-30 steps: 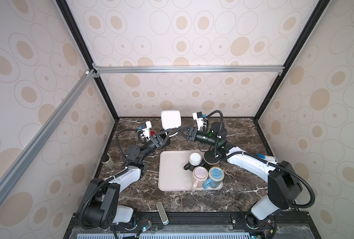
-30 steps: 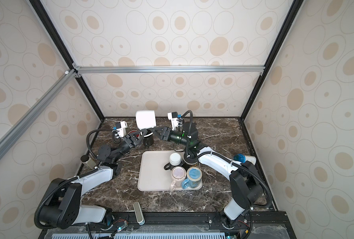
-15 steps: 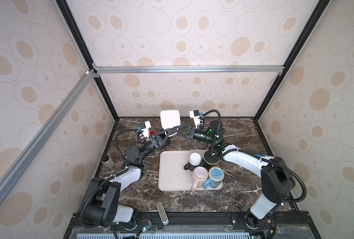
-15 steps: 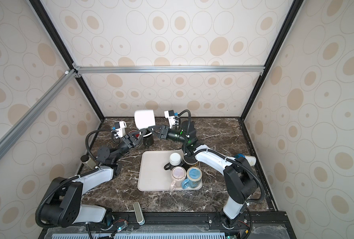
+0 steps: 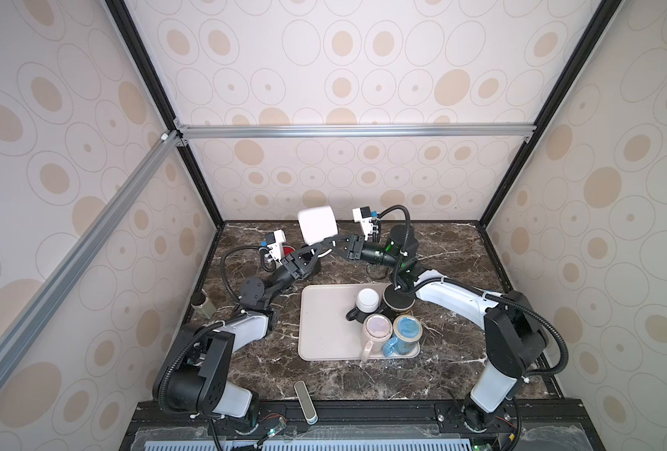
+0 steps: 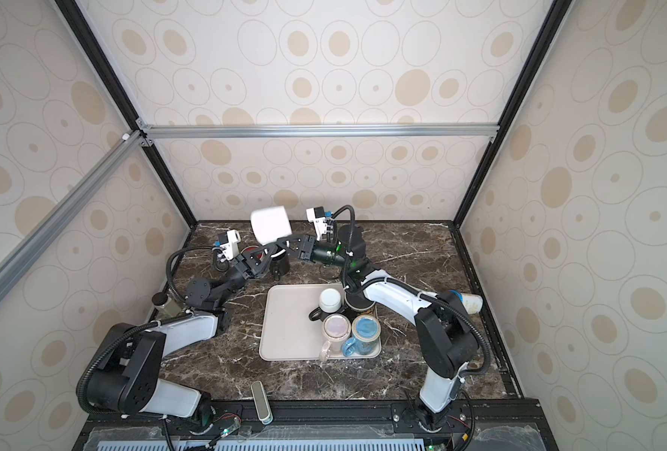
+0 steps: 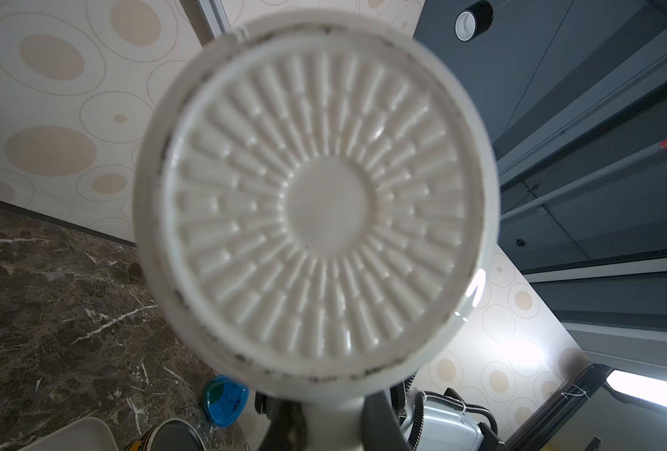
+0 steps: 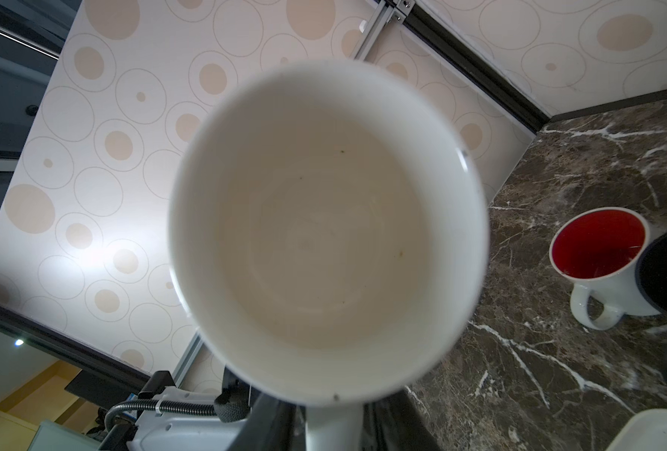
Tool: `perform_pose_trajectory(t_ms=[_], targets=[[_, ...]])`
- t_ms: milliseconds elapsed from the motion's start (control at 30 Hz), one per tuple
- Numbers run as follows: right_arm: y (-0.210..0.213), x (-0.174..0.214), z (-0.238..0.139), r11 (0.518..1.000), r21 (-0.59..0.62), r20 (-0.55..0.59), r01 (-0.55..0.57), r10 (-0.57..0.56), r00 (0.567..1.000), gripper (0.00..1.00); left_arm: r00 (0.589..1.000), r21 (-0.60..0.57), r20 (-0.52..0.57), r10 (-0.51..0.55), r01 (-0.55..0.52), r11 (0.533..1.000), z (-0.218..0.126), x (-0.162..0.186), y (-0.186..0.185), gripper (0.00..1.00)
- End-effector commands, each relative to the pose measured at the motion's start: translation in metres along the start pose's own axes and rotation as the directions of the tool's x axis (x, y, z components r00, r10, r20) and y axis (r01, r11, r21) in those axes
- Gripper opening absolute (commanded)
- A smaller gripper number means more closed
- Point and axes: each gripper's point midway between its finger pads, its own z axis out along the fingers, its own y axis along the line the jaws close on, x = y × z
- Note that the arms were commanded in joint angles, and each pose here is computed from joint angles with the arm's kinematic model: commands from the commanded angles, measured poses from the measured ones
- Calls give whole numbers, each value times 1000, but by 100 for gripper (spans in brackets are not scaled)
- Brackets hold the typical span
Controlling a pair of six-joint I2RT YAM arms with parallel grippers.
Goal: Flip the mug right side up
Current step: 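Close the right gripper on the white mug's handle while the left gripper holds it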
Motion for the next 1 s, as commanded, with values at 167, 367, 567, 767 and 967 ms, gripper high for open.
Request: perform_pose_trajectory(t_ms=[167, 367, 567, 767, 967], targets=[[23, -19, 6, 997, -64, 32, 44, -42, 999, 16, 997, 133, -34, 74, -69, 989, 2, 5, -35, 0], [23, -20, 8, 997, -64, 22, 34, -33, 999, 0, 997, 119, -40, 67, -61, 991, 2, 6, -30, 0], [26, -23, 5, 998, -35, 33, 44, -43, 999, 0, 995, 59, -42, 92, -90, 994, 3, 4, -20, 0], [26, -29, 0, 998, 22, 54, 64, -65, 996, 0, 988, -200, -61, 144, -153, 968, -2, 2, 22, 100], [15, -40, -6, 996, 74, 63, 46, -50, 997, 0, 945, -654, -113, 306, -302, 694, -53, -18, 78, 100]])
